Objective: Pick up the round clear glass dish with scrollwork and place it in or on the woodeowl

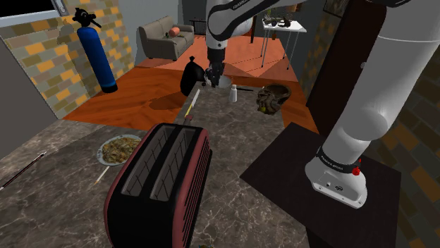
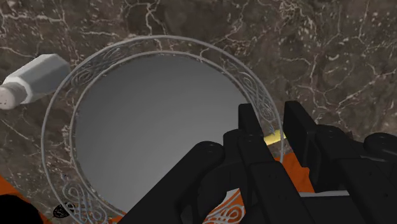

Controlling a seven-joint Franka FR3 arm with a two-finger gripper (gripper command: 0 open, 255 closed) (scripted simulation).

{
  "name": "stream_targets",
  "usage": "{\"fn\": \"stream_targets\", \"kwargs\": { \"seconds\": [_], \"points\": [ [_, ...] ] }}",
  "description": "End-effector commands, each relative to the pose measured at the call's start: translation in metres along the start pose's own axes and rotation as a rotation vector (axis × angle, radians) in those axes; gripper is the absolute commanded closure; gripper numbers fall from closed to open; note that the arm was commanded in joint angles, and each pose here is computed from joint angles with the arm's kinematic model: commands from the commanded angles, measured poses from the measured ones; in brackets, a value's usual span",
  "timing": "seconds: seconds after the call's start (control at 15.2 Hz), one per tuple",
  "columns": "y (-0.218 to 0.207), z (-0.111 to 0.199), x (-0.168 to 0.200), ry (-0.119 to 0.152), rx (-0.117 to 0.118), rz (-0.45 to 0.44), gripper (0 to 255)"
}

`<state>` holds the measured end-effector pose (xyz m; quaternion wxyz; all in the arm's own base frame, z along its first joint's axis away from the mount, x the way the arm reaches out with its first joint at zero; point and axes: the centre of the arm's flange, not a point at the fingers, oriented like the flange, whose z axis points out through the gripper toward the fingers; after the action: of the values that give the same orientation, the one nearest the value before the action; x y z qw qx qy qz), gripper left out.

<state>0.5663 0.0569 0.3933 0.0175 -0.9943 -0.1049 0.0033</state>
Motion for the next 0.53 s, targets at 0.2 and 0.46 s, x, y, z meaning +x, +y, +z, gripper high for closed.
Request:
{"fn": "stream_targets", "kwargs": {
  "seconds": [0.2,0.46],
  "points": [
    [0.053,-0.005,-0.044,0.001,0.0,-0.001,255],
    [0.093,-0.011,-0.078,0.001,0.0,-0.001,255]
  ]
}}
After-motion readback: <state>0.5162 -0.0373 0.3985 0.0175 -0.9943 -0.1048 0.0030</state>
